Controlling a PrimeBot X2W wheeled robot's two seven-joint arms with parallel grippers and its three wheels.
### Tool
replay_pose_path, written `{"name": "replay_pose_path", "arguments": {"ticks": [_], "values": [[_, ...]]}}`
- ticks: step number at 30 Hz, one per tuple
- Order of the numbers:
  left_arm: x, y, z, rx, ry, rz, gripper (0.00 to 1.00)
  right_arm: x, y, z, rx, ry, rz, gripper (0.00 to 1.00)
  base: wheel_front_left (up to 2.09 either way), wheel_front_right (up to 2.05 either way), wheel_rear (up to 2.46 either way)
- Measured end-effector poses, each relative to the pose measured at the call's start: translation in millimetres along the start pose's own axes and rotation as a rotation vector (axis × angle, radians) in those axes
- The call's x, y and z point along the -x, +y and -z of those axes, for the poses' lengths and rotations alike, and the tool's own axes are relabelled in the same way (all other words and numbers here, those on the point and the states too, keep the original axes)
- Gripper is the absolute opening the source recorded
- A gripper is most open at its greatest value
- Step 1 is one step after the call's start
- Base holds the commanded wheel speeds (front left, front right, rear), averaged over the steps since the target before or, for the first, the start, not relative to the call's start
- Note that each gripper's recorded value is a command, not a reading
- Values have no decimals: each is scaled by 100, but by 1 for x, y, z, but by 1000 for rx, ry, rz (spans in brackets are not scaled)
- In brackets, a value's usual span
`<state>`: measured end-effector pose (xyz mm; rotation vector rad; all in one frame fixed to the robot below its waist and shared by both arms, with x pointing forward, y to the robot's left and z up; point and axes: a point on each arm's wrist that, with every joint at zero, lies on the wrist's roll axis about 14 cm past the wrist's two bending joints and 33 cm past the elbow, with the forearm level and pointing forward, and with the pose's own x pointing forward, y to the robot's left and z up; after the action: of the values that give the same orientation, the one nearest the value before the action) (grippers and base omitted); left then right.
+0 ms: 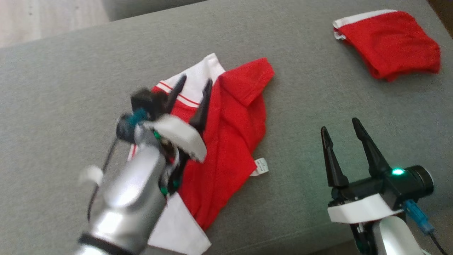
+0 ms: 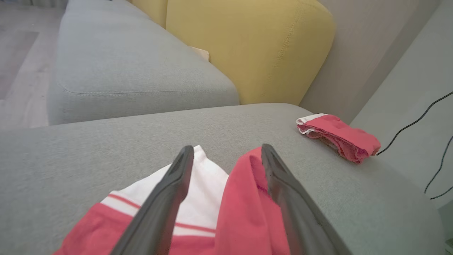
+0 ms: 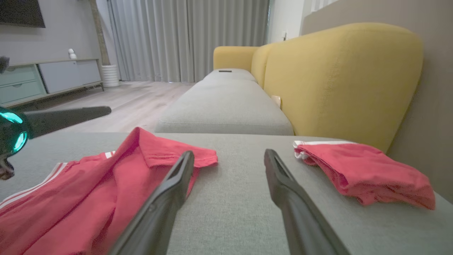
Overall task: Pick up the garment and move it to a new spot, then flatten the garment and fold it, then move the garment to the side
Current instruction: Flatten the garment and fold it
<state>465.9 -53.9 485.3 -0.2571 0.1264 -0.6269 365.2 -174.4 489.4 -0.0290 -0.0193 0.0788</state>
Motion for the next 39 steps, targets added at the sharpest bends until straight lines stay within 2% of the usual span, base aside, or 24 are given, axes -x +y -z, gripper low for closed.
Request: {"name": "replay_pose_path", "arguments": {"ticks": [5,9,15,24,37,38,39], "values": [[47,5,29,-24,41,-52,100,0,14,4,-15,8,-42,100,0,0,0],[92,23,63,-100,140,-104,100,-5,28,1,-24,-5,-88,100,0,0,0],[133,46,79,-206,227,-141,100,-9,42,-9,-28,-37,-132,100,0,0,0],[144,29,91,-268,307,-16,100,-7,42,-11,-27,-44,-131,100,0,0,0],[145,22,102,-318,370,48,100,-7,35,-4,-26,-22,-109,100,0,0,0],[146,22,102,-321,375,49,86,-7,35,-4,-26,-22,-109,100,0,0,0],[146,22,102,-322,374,50,80,-7,35,-4,-26,-22,-109,100,0,0,0]]}}
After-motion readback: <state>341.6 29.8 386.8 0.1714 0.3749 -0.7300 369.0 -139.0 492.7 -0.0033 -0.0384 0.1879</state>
